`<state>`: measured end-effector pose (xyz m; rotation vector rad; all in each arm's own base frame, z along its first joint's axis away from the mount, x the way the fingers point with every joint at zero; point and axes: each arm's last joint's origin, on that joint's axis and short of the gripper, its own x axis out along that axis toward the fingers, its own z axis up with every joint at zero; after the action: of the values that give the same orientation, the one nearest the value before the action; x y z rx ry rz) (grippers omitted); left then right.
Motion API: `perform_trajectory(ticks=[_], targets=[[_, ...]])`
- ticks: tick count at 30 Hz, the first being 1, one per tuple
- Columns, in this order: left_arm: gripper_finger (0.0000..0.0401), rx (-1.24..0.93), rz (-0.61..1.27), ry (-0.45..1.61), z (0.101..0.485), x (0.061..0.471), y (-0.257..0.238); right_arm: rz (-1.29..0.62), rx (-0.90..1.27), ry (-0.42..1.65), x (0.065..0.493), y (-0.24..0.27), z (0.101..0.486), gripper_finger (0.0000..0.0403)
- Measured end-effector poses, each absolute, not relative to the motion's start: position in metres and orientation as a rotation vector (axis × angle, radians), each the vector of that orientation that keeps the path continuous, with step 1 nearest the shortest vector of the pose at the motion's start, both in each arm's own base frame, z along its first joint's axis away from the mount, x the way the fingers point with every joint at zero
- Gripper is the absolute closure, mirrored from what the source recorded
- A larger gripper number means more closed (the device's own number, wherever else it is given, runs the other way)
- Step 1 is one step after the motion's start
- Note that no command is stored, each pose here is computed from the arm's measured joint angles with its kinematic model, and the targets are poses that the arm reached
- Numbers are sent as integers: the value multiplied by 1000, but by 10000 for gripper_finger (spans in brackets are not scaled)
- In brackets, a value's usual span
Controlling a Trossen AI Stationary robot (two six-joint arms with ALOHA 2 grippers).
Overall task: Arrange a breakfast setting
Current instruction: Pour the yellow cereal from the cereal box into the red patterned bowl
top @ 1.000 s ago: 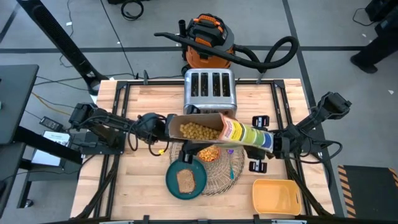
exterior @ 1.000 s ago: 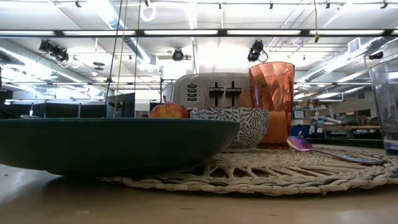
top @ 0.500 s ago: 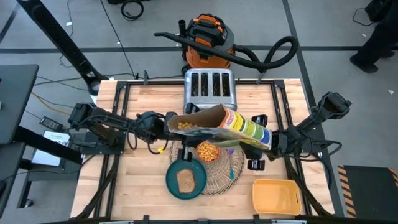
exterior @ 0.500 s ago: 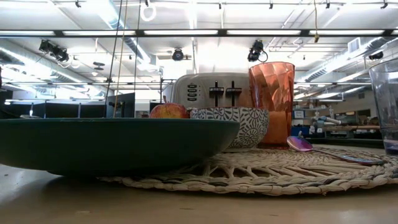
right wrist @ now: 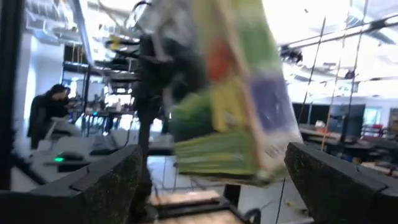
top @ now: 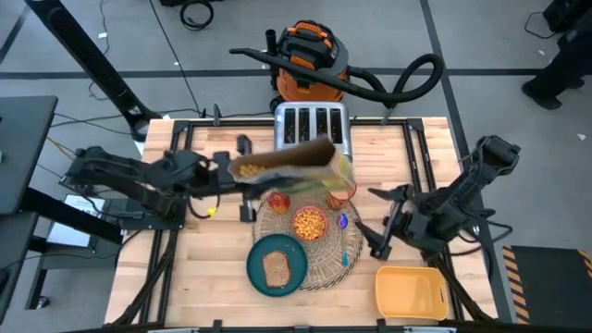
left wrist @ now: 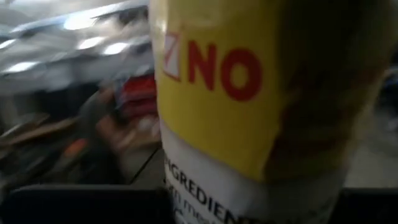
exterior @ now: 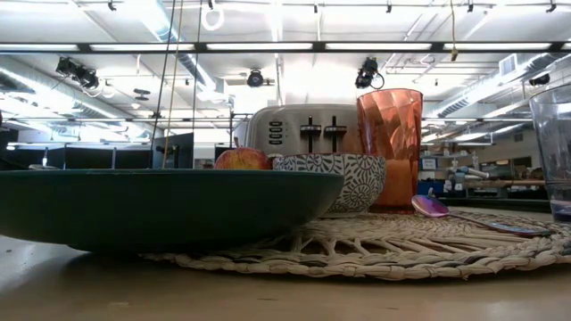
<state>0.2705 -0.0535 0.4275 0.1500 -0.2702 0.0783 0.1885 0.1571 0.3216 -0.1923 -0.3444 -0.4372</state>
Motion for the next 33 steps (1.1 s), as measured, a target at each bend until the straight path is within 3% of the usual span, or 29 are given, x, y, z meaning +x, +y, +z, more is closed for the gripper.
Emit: perform_trajectory(ticks=[10, 18, 28, 33], targets=[[296, 133, 566, 79, 423, 194, -24, -438, -140, -195, 167, 178, 316, 15], [296, 42, 1034, 181, 351, 161, -8, -405, -154, -164, 162, 187, 311, 15], [296, -85, 1372, 120, 237, 156, 25, -349, -156, -146, 165, 195, 303, 15], [296, -140, 1503, 64, 203, 152, 48, -329, -108, -152, 163, 197, 302, 15]])
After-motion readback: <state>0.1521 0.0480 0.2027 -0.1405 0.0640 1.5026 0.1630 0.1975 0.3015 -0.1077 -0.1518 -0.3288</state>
